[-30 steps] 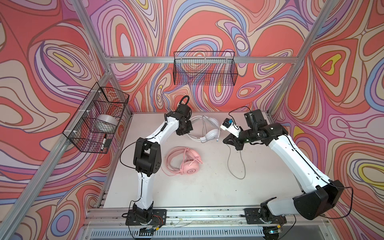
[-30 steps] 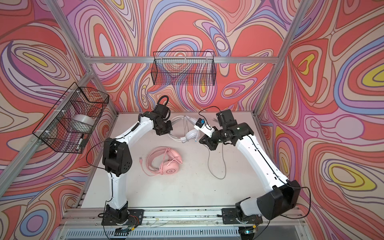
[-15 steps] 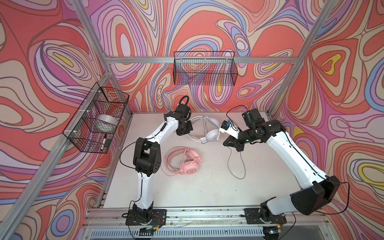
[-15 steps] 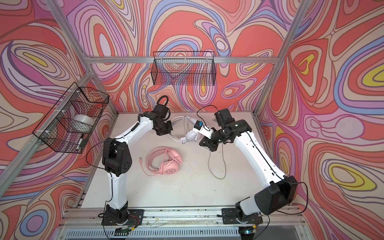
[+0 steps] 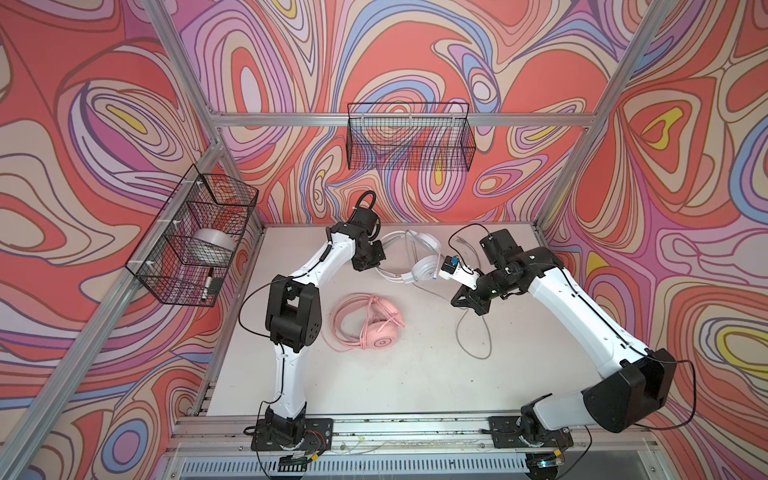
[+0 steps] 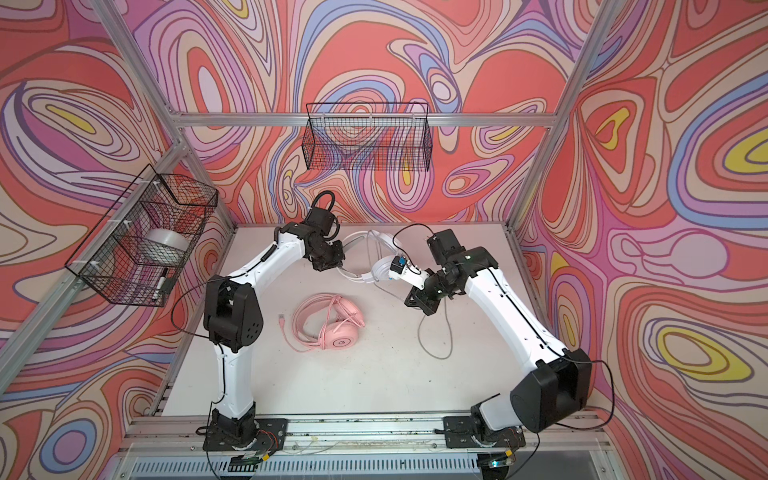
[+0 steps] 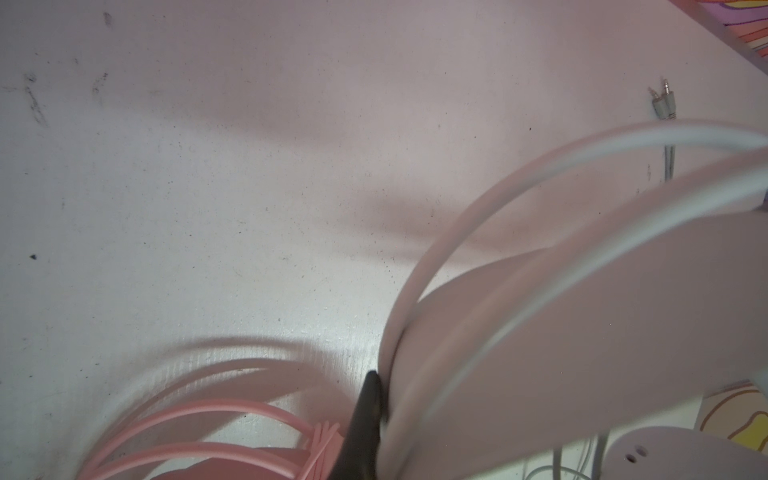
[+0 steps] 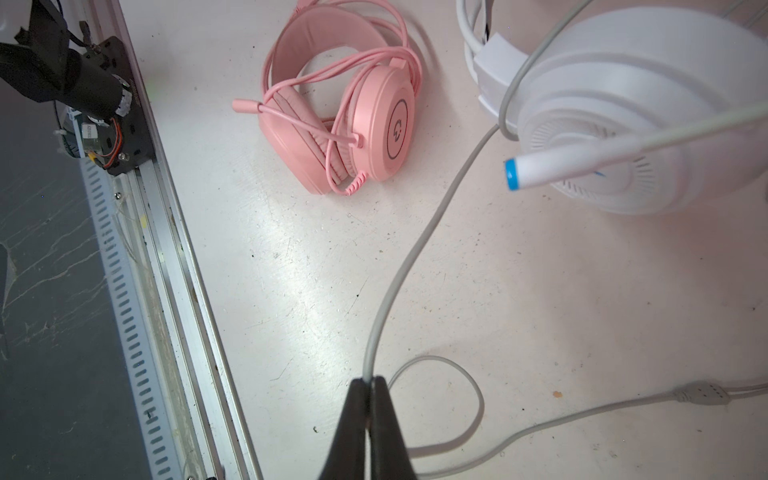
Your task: Wrap the headphones
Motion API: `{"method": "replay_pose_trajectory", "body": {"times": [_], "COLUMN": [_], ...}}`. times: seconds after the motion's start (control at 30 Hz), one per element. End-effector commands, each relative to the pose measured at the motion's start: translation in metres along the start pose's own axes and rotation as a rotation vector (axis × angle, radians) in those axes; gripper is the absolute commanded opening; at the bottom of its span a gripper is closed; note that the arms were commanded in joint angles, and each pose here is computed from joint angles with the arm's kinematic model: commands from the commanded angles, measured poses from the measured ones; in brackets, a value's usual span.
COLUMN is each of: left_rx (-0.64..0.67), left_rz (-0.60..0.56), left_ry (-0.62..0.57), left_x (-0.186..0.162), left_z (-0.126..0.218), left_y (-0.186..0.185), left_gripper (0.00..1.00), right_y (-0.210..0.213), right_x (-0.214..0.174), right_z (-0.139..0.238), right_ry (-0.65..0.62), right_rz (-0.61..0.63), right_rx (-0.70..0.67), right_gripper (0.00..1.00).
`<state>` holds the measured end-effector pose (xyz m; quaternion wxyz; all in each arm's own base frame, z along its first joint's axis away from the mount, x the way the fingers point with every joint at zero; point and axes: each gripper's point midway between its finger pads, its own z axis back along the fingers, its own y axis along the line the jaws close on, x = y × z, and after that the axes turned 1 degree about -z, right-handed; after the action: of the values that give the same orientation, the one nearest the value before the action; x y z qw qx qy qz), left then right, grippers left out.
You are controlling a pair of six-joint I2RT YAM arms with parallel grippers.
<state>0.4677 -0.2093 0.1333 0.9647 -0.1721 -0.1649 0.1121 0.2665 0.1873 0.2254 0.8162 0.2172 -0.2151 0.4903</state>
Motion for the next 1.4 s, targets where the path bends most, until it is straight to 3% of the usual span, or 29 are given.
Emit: {"method": "replay_pose_trajectory", "body": {"times": [0.0, 0.23, 0.6, 0.97, 1.37], "left_rx": [0.001, 0.082, 0.156, 0.109, 0.06], "left_rz": [0.004, -0.038, -0.218, -0.386, -0.476], "left_ry": [-0.02, 0.01, 0.046, 0.08, 0.096], "left_x": [0.003, -0.006, -0.021, -0.032, -0.041], "left_z": [0.003, -0.01, -0.002, 0.013, 0.019], "left_y": [0.002, 0.016, 0.013, -0.002, -0.014], "left_gripper": [0.0, 0.0, 0.0, 0.0, 0.0], "right_y": [0.006, -0.006, -0.045, -0.117, -0.179], "right_x": [0.025, 0.058, 0.102, 0.086, 0.1], "right_z": [0.015, 0.019, 0.008, -0.035, -0.063], "right_ry": [-0.086, -0.17, -0.225, -0.022, -0.068], "right_rz": [0.069, 0.121, 0.162, 0.215, 0.078], "right_rx": [0.001, -0.024, -0.069, -0.25, -0.277], "right_gripper": [0.0, 0.0, 0.0, 0.0, 0.0]}}
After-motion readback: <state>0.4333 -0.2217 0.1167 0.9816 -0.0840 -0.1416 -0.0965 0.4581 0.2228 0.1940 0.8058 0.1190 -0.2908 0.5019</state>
